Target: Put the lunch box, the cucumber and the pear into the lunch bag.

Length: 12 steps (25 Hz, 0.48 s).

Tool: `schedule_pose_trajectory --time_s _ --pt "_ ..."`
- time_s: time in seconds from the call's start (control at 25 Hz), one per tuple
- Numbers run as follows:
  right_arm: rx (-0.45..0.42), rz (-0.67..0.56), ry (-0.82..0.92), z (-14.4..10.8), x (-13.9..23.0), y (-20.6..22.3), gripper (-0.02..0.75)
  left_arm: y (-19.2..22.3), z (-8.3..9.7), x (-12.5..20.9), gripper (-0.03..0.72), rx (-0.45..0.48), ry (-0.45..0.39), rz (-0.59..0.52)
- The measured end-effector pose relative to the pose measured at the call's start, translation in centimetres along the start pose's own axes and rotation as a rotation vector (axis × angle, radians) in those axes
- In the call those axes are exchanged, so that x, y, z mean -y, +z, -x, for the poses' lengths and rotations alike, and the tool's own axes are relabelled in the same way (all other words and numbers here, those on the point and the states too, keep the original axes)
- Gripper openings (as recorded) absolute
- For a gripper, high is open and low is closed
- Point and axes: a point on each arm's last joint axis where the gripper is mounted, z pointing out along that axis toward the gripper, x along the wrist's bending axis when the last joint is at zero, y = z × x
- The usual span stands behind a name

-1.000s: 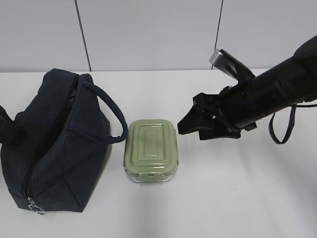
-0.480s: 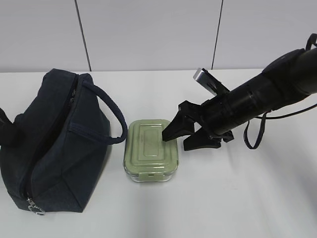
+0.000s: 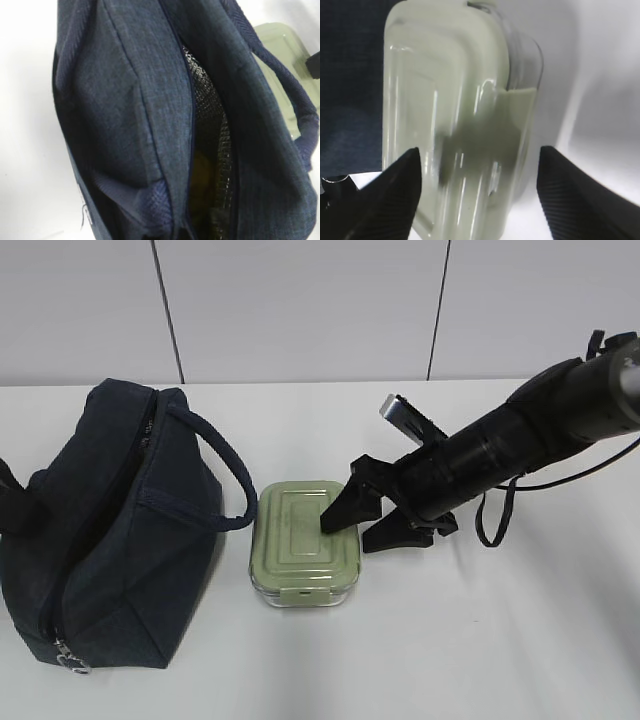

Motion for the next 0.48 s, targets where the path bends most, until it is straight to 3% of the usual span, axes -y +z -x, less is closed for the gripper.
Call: schedule_pose_trajectory --time_s 0.24,0.4,0.48 --pt "-0.007 -0.013 -0.003 0.53 0.08 0.59 0.530 0.00 -0.01 0.00 0.001 -0.001 0.001 -0.001" --pt "-0.025 -0.010 -0.006 0.34 0.00 0.57 0.354 0.00 -0.02 0.01 0.001 -0.002 0.002 -0.001" --pt "-0.027 -0.010 -0.015 0.30 -0.02 0.56 0.316 0.00 -0.02 0.01 0.001 -0.002 0.002 -0.001"
